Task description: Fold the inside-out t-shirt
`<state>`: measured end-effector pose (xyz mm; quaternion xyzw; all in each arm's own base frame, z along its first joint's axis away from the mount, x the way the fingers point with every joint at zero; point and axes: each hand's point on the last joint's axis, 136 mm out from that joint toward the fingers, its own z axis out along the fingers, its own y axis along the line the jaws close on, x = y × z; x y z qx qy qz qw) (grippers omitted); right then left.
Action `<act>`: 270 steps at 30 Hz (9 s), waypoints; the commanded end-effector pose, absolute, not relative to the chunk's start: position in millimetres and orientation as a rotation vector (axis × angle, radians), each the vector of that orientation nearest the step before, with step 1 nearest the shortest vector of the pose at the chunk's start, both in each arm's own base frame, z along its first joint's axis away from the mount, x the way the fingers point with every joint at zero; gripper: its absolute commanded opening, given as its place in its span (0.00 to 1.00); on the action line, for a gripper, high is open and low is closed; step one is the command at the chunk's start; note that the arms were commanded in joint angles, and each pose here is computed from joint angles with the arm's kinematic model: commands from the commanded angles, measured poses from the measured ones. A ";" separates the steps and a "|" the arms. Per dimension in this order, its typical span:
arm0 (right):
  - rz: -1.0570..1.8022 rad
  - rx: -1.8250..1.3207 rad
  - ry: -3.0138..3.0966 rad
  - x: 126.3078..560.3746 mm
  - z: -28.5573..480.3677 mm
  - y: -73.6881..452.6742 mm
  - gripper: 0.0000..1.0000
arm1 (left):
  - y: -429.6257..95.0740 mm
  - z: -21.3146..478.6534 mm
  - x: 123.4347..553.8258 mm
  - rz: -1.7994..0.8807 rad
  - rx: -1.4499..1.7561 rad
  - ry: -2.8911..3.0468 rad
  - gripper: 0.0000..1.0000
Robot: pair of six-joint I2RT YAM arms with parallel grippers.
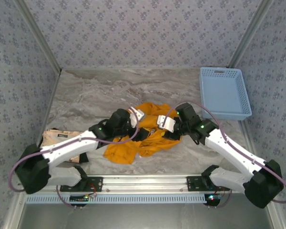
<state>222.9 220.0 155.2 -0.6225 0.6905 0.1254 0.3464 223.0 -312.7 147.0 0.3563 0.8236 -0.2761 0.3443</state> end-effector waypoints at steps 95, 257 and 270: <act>0.203 -2.011 1.574 205.2 167.9 207.2 0.31 | -206.1 158.6 298.4 -0.996 0.342 2.536 0.44; 0.142 -1.609 1.762 295.7 168.8 195.2 0.00 | -239.9 161.7 304.7 -1.004 0.301 2.501 0.00; 0.338 -1.857 1.623 260.2 124.5 303.6 0.56 | -190.1 83.2 247.0 -0.883 0.115 2.545 0.00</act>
